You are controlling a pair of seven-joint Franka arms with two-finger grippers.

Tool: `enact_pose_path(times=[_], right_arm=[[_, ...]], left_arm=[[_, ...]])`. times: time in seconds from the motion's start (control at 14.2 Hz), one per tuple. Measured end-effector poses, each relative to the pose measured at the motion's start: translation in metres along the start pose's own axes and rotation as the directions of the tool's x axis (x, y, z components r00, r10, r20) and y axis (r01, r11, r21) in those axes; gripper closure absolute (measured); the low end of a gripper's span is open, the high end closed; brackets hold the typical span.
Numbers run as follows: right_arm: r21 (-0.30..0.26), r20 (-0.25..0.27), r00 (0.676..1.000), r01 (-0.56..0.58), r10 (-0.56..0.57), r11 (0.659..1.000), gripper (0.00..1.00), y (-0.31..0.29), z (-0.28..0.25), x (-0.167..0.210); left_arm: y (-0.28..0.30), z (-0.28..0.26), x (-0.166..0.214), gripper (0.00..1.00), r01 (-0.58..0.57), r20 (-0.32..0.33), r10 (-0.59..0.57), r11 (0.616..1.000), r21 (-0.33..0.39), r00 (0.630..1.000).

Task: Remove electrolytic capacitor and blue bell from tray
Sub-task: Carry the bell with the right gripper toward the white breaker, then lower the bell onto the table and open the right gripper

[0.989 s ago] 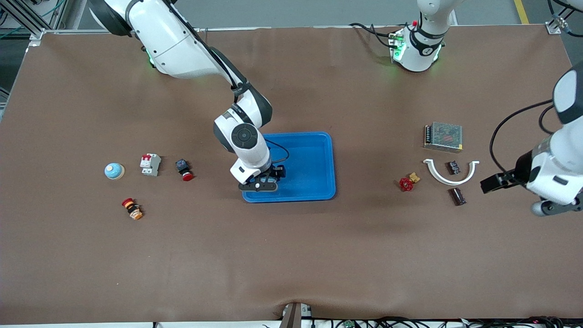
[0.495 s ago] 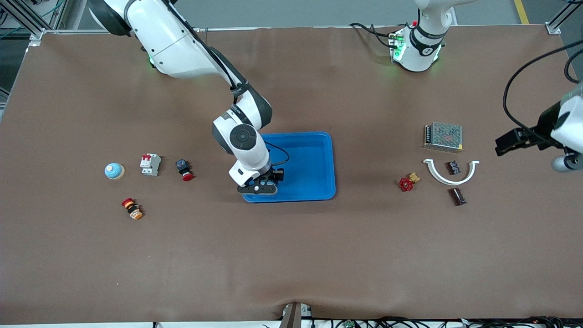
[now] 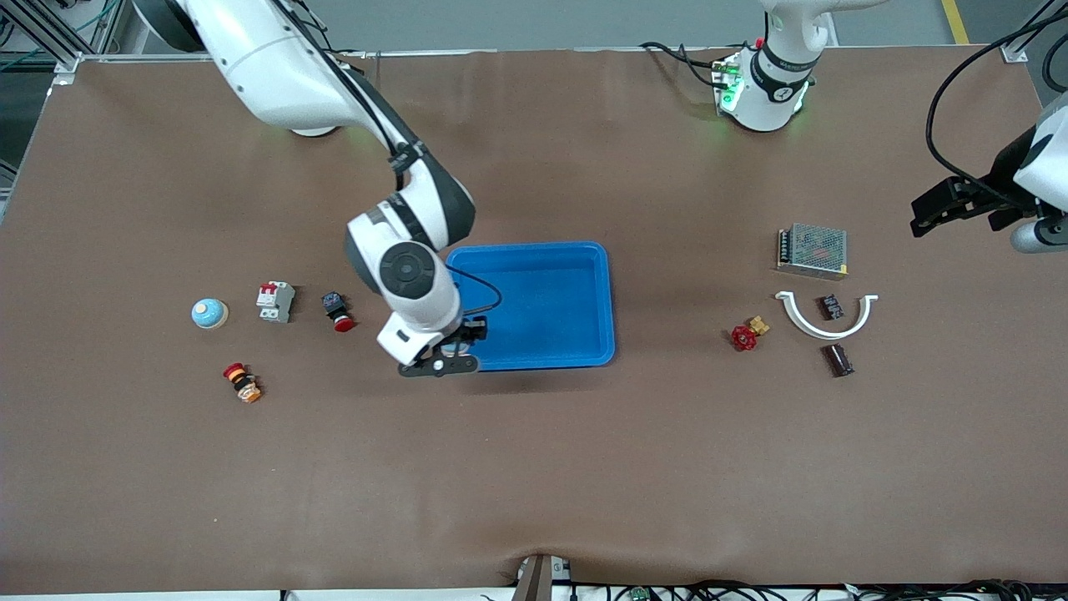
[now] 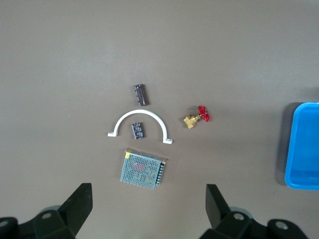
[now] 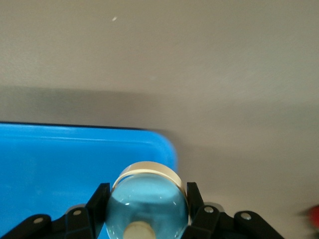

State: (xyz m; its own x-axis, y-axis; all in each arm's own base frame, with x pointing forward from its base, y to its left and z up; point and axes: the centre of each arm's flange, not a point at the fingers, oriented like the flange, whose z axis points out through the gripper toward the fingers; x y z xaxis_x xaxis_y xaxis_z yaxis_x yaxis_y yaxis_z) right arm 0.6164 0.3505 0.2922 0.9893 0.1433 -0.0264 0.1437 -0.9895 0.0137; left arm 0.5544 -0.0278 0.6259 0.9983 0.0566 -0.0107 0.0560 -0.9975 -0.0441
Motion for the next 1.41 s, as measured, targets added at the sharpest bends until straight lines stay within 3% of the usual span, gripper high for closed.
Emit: enact_pose_path(times=[0.35, 0.71, 1.41], right_arm=[[-0.005, 0.019, 0.984, 0.178, -0.178, 0.984, 0.33, 0.08, -0.02, 0.02], [0.004, 0.035, 0.944, 0.328, -0.328, 0.945, 0.33, 0.163, -0.011, 0.033], [-0.012, -0.051, 0.87, 0.49, -0.49, 0.872, 0.33, 0.269, 0.052, 0.021]], left_arm=[[0.004, 0.001, -0.002, 0.0, -0.008, 0.011, 0.008, 1.0, 0.002, 1.0], [0.003, 0.001, -0.002, 0.0, -0.006, 0.012, 0.006, 1.0, 0.002, 1.0], [0.005, 0.008, 0.004, 0.0, -0.009, 0.02, 0.009, 1.0, 0.0, 1.0]])
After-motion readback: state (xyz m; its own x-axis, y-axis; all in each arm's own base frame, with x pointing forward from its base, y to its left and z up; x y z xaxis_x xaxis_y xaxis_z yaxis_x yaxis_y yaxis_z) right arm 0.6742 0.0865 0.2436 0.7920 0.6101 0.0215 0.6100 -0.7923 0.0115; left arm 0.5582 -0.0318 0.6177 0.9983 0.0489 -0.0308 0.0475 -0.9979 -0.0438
